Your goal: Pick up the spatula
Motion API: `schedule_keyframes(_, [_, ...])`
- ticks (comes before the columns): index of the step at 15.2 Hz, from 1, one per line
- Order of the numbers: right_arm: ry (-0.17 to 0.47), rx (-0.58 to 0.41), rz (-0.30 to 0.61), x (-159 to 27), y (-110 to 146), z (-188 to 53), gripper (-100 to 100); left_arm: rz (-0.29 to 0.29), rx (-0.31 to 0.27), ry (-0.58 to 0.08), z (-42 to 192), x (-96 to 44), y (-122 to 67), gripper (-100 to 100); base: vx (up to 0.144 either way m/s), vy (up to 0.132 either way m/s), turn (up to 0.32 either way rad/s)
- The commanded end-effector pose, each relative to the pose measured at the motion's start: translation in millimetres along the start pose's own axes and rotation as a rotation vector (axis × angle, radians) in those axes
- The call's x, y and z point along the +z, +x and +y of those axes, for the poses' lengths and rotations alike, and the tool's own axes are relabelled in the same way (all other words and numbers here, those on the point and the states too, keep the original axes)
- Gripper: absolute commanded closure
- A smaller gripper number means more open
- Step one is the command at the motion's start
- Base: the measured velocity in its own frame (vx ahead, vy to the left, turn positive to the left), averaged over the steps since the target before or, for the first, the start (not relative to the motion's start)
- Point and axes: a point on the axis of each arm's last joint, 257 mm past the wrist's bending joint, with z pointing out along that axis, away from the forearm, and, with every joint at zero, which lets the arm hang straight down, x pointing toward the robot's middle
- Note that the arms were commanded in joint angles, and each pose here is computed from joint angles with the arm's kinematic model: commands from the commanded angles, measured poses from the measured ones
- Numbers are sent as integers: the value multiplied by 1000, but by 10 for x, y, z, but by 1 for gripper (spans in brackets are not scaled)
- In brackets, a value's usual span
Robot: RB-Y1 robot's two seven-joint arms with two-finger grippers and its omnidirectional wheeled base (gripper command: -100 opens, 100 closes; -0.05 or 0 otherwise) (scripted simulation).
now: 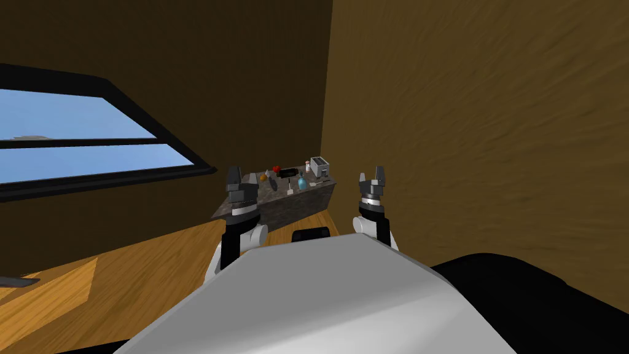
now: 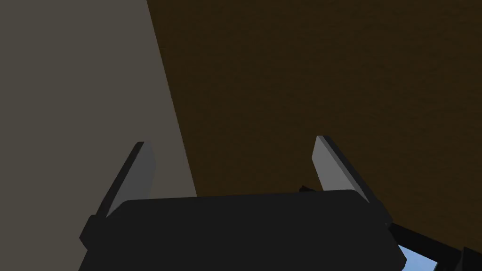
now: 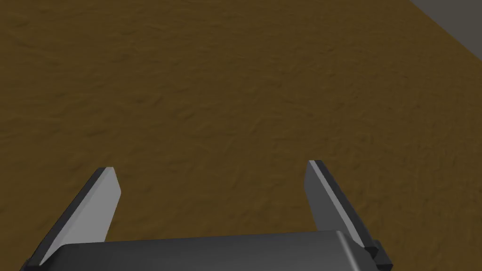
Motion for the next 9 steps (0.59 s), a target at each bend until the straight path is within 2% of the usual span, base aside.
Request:
schedule_keyframes(1, [0, 0, 0, 0, 0, 0, 0, 23, 2, -10, 42, -7, 26, -100, -3, 6, -28])
schedule_keyframes(7, [0, 0, 0, 0, 0, 0, 0, 120, 5, -75, 303, -54, 117, -100, -17, 28, -69])
schedule_keyframes(8, [0, 0, 0, 0, 0, 0, 0, 121, 5, -75, 303, -55, 118, -100, -13, 28, -68])
schedule_keyframes(9, [0, 0, 0, 0, 0, 0, 0, 146, 4, -101, 400, -74, 135, -100, -15, 30, -89])
